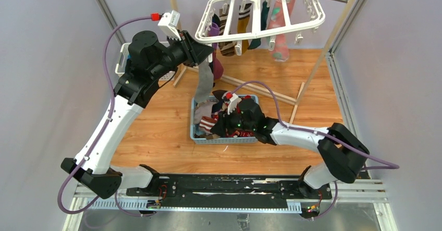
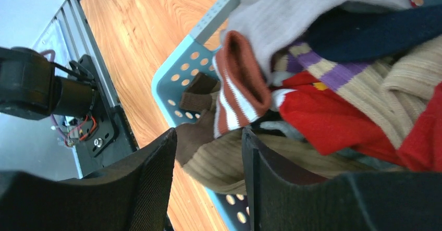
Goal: Clip the socks to the hanger
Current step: Pick up the sock from the bin.
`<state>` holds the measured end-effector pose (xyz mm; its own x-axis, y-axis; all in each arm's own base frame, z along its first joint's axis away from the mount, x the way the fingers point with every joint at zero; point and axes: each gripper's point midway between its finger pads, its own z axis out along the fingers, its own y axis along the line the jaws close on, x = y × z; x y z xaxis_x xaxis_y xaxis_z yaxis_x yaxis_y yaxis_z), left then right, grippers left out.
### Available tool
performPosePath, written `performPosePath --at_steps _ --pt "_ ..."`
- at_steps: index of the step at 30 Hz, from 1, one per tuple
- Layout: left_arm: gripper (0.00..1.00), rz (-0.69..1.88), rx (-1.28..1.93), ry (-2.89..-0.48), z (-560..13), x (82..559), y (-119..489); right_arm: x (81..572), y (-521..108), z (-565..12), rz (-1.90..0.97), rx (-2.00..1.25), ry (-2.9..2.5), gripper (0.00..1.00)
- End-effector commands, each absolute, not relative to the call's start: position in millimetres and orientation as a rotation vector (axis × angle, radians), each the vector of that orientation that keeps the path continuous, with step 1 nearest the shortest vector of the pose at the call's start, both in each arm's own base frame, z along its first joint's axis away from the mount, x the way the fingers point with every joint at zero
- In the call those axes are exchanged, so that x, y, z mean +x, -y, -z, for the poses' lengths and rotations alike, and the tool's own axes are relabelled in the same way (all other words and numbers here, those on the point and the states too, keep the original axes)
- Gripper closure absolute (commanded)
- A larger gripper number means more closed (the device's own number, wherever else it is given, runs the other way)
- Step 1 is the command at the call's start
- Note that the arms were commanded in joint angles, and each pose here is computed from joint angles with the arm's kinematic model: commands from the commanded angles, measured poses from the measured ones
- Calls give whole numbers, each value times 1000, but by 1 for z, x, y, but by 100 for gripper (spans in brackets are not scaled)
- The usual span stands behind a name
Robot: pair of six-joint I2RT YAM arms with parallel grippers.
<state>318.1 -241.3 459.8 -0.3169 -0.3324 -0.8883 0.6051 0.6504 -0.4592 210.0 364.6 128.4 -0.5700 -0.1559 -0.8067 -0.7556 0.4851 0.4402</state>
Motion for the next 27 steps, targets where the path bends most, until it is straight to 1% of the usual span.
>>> performPosePath --at_steps 1,6,13,18,20,21,24,27 --pt "100 930 230 -1595 -479 313 233 215 -369 -130 -1244 -687 -1999 52" --pt "100 935 236 -1591 -481 312 234 218 -368 -118 -1223 -692 -2025 54" --pt "100 939 236 -1594 -478 312 235 226 -371 -118 -1210 -674 -1993 60" --pt "100 950 234 -1596 -478 312 236 234 -372 -124 -1196 -639 -1948 69" --pt "100 951 234 -1594 -479 312 236 234 -372 -122 -1186 -645 -1954 70" --pt "100 952 234 -1593 -480 312 236 234 -370 -119 -1170 -648 -1969 69" --pt "100 952 238 -1588 -482 310 235 233 -360 -113 -1113 -649 -2002 58" --pt "100 953 239 -1590 -480 310 236 233 -350 -110 -1060 -635 -2040 52"
